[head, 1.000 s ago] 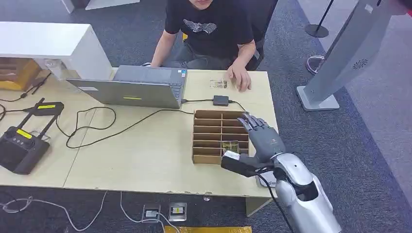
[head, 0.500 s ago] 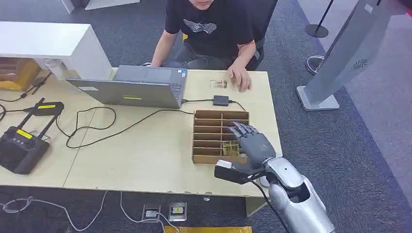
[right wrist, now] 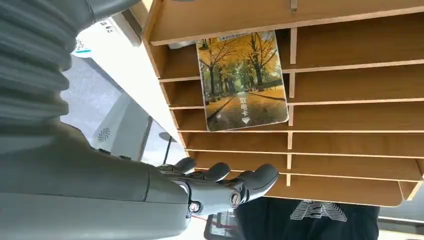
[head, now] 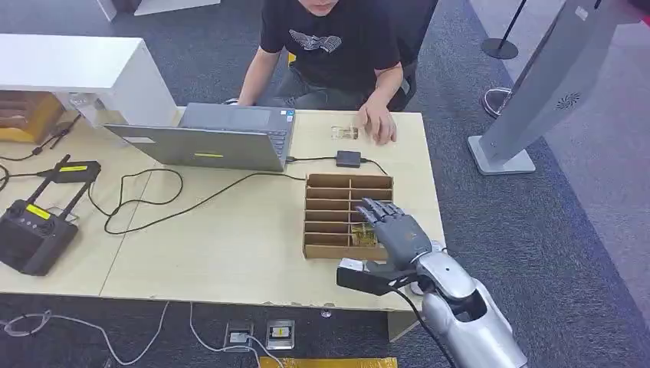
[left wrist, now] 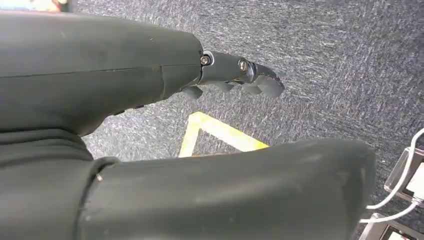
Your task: Pass the card to the sensor for recognition and then transmit it.
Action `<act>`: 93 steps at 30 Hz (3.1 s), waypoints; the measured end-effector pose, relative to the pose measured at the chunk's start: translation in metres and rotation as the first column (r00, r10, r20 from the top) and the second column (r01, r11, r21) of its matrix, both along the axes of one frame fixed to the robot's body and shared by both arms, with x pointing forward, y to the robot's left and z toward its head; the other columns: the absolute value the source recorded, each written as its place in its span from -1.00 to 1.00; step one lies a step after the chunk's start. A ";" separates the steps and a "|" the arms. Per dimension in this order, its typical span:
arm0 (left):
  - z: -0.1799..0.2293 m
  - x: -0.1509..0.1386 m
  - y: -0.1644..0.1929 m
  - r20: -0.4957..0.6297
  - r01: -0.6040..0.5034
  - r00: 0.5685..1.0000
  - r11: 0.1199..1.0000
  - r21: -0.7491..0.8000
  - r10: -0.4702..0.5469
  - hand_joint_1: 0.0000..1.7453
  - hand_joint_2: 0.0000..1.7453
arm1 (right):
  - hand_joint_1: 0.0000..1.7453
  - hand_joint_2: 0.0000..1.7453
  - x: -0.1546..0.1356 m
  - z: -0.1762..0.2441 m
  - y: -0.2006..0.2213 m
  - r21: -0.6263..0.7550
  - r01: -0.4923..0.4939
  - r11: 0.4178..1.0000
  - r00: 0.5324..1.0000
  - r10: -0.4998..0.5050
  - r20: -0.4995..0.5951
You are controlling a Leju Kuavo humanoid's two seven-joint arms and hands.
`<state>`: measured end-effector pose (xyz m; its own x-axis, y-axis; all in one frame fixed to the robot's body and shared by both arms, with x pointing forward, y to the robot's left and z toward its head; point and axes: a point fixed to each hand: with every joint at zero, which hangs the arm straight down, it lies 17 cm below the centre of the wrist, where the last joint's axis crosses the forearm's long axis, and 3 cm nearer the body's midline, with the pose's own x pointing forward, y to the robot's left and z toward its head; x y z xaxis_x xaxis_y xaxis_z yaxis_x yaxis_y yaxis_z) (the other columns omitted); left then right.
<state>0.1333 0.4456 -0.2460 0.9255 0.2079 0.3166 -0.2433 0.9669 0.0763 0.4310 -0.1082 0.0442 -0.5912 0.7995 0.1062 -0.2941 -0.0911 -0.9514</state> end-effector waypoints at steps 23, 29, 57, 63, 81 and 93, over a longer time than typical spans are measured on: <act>0.001 0.000 0.003 0.001 0.000 1.000 1.000 0.001 0.000 -1.00 -1.00 | -1.00 1.00 0.004 -0.002 -0.008 -0.029 0.017 0.999 1.000 -0.016 0.018; 0.001 0.000 0.003 0.001 0.000 1.000 1.000 0.000 0.000 -1.00 -1.00 | -1.00 1.00 0.002 -0.005 -0.007 -0.037 0.010 0.999 1.000 -0.009 0.013; 0.001 -0.002 0.003 -0.005 0.029 1.000 1.000 -0.004 -0.029 -1.00 -1.00 | 1.00 1.00 -0.010 -0.020 -0.020 -0.079 -0.002 0.997 1.000 0.000 -0.027; 0.001 -0.002 0.003 -0.004 0.027 1.000 1.000 -0.006 -0.027 -1.00 -1.00 | 1.00 1.00 -0.015 -0.011 -0.016 -0.042 -0.025 0.999 0.999 0.024 -0.028; 0.001 -0.002 0.002 -0.002 0.042 0.999 0.999 -0.001 -0.042 -1.00 -1.00 | -1.00 1.00 -0.020 0.007 -0.013 0.000 -0.042 0.999 0.999 0.042 0.002; 0.002 -0.001 0.004 -0.002 0.047 0.999 0.999 0.002 -0.047 -1.00 -1.00 | -1.00 1.00 -0.020 0.007 -0.013 0.002 -0.038 0.999 0.999 0.038 0.010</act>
